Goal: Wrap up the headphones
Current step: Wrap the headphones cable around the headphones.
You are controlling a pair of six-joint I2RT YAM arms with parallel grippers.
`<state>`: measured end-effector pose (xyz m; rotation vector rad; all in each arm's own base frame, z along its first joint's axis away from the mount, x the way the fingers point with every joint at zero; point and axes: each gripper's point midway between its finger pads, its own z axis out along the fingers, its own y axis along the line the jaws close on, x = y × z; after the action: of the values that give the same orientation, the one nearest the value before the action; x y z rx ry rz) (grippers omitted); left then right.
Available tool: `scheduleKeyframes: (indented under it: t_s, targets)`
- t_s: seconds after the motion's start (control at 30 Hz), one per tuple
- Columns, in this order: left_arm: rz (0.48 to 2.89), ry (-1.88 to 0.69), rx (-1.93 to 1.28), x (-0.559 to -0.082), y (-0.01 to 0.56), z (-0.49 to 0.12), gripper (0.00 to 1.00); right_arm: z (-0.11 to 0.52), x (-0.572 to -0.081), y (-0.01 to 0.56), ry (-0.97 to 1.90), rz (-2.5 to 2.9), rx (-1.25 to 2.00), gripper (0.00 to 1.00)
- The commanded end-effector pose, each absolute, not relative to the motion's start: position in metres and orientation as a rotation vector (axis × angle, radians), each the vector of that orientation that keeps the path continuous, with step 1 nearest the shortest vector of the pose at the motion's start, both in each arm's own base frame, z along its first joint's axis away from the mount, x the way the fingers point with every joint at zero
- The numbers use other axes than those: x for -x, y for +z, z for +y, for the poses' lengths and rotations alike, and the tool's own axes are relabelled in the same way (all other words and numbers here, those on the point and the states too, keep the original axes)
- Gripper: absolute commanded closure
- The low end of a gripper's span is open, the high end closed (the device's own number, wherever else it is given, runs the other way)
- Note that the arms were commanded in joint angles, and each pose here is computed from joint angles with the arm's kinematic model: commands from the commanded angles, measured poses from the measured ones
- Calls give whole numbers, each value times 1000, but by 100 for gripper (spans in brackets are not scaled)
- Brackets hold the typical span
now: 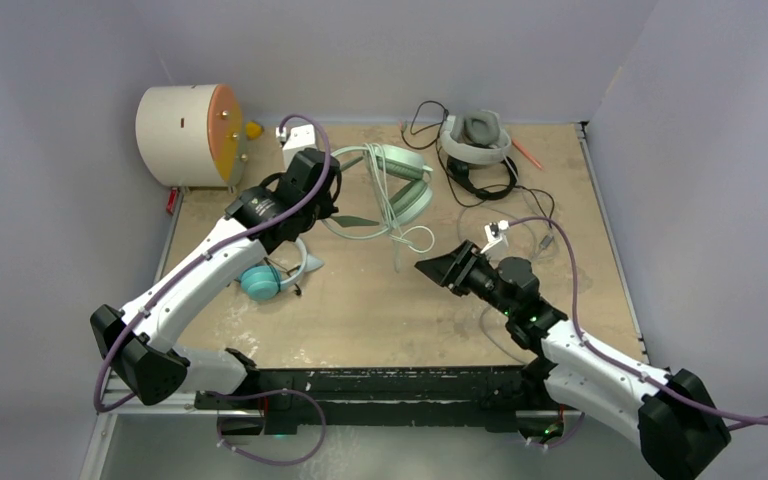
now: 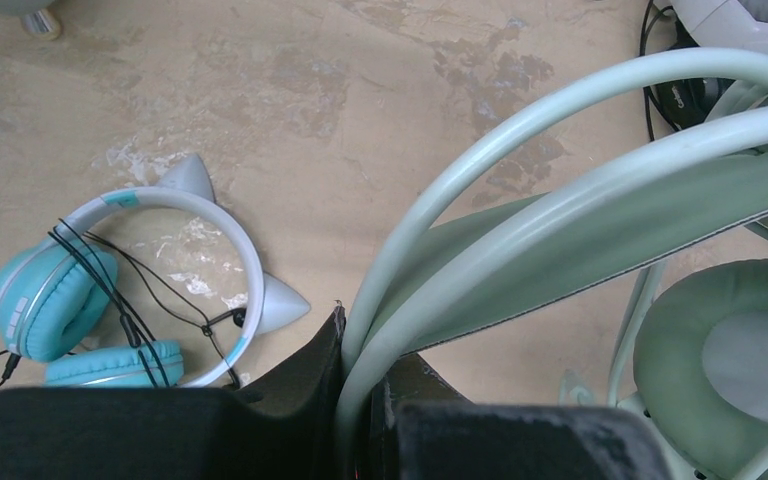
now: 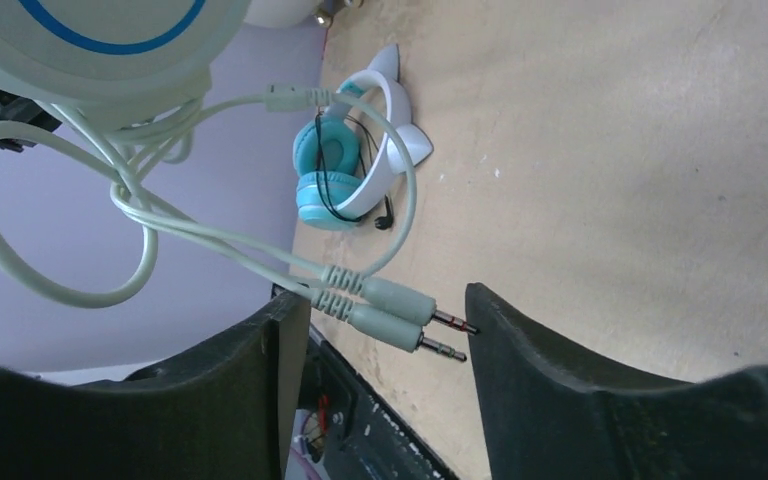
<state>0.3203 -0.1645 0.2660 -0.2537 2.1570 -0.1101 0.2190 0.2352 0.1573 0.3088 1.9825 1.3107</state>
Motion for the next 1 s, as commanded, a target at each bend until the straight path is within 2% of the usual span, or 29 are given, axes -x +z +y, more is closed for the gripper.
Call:
scheduleKeyframes:
  t_s: [0.0,0.1,0.23,0.4,0.57,0.77,0.97]
  targets:
    - [2011,-317,355,-330,312,-177,100,243,-226,190,1368,1840,-222,44]
    - [2014,-327,352,-329,312,-178,100,244,-228,194,1366,1816,-201,55]
    - [2028,-325,345,-329,308,-179,100,246,-230,206,1343,1792,-133,78]
    - [2047,-324,330,-329,303,-181,100,250,-230,220,1286,1759,19,90]
    - [2054,-333,315,-328,302,-183,100,248,-230,224,1178,1737,170,92]
    - [2060,-376,294,-324,306,-188,100,246,-234,212,1110,1799,207,87]
    - [2108,-373,223,-321,301,-193,100,251,-223,249,1056,1605,491,90]
